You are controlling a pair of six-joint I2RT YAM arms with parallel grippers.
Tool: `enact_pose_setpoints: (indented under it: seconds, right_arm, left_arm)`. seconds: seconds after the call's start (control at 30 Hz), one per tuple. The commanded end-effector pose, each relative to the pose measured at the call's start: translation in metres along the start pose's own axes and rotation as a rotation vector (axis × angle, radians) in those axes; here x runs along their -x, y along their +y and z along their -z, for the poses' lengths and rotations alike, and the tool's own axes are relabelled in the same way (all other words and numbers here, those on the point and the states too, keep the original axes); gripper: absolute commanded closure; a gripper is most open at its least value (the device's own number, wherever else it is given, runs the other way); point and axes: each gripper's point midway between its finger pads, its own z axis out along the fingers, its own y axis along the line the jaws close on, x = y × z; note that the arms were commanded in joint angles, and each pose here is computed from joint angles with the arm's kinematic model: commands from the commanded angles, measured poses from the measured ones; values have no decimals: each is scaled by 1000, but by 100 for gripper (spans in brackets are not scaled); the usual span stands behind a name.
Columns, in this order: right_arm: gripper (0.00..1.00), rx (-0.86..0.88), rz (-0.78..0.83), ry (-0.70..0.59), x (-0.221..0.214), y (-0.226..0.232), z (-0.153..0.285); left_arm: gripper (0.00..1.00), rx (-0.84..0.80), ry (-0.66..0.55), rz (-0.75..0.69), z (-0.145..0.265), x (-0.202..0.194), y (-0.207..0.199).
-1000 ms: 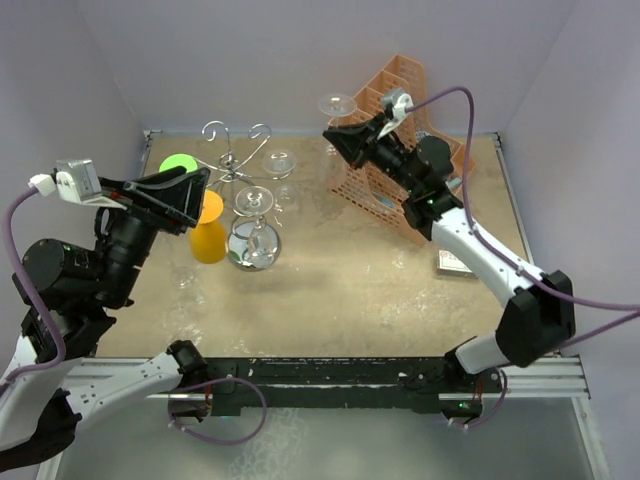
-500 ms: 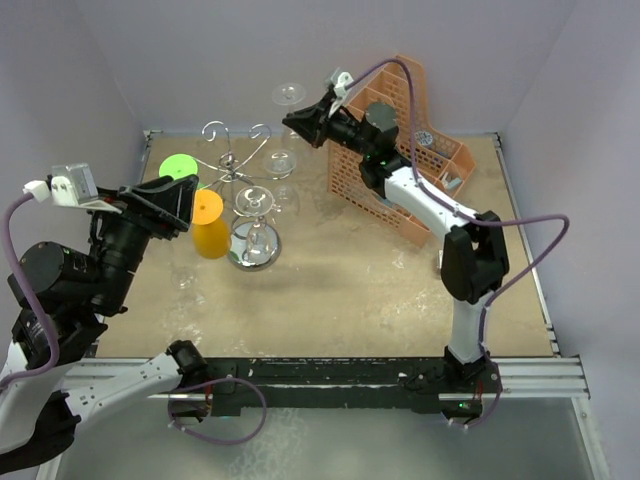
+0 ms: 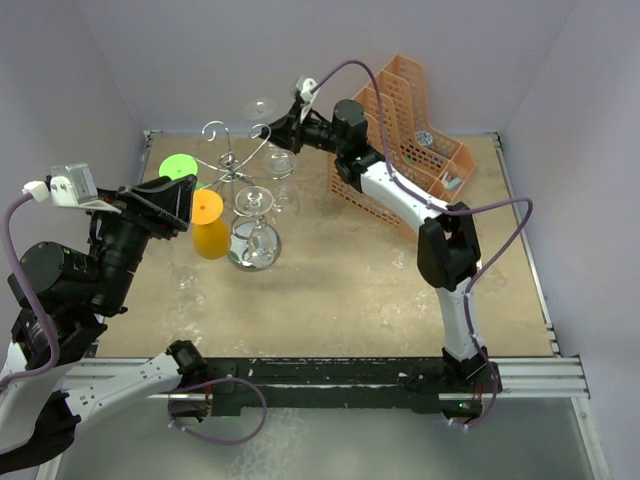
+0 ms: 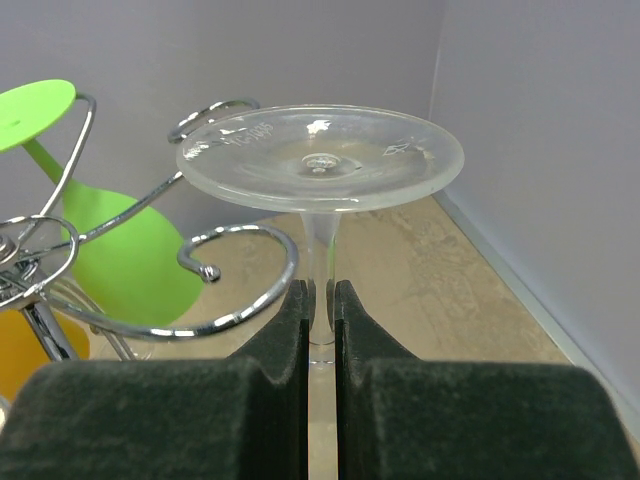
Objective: Place the wine glass upside down on the wine glass rack
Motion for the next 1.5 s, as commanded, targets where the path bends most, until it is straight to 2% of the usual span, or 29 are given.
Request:
enact_pose_setpoints:
  seconds: [0.0,0.4,0.9,1.47]
  right_arm:
    - [100,42,113,-109,55,15,-11]
    - [100,114,101,-95,36,22,-19]
    - [100,302,104,-94,26,51,-13]
    - [100,298,125,-80,12,41,-20]
  left_arm:
    - [46,1,-26,2,0,11,-1]
    - [46,10,-21,-3,1,9,2]
    - [46,9,-17,8,2,9,1]
    - [45,22,-10,4,2,7,3]
